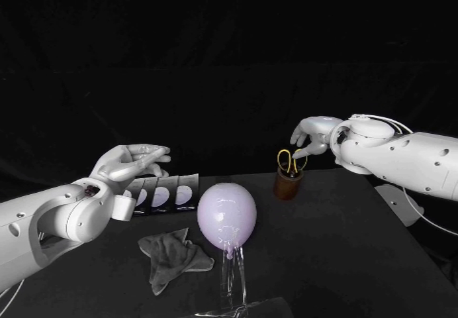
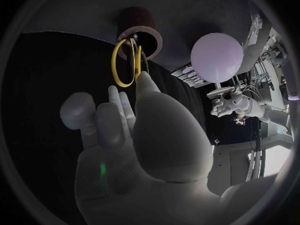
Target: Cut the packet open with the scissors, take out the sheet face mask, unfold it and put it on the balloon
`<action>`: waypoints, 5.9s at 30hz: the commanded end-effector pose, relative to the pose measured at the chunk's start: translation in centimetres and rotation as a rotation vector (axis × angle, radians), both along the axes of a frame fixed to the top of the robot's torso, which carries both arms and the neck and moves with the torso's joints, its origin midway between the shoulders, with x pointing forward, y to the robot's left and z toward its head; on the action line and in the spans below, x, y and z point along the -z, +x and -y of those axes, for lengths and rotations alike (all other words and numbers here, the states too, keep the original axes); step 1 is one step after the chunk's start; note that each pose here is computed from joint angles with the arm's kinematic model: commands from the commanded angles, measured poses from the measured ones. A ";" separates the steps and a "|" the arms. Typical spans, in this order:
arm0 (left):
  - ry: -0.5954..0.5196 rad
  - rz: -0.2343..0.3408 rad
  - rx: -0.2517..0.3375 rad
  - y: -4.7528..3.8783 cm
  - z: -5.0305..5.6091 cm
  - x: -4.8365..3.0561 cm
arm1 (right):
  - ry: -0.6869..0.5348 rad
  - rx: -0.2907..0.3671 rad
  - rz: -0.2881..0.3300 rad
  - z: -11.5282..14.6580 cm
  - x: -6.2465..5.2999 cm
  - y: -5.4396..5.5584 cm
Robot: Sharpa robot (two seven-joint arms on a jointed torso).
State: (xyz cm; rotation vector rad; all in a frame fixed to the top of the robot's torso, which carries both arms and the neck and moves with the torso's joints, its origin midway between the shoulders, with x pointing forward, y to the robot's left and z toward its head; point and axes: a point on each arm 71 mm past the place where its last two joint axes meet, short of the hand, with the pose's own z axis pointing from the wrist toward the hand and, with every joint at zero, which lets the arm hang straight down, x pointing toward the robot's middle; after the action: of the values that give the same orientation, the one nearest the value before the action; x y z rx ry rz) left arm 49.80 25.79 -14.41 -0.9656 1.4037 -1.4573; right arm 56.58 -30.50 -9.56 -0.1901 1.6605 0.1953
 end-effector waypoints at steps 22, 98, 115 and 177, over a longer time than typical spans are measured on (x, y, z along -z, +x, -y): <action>-0.002 0.000 -0.018 0.33 -0.3 -0.04 | -0.009 0.031 -0.125 0.7 0.9 -0.1; -0.171 -0.048 0.031 7.28 4.3 3.45 | 0.920 0.128 -0.182 -11.3 -1.7 2.1; 0.056 -0.053 0.150 7.85 5.6 3.99 | 0.957 0.078 -0.270 -15.5 2.1 1.4; 0.210 -0.022 0.224 8.04 8.2 4.20 | 0.914 -0.010 -0.349 -17.6 2.9 0.3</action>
State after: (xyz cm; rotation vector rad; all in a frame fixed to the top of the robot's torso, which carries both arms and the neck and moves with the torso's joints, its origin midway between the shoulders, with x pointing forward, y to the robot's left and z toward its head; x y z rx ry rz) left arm 57.80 17.62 -18.84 -0.7218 1.7027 -1.4227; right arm 56.91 -13.09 -12.49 0.5792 1.7259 0.9828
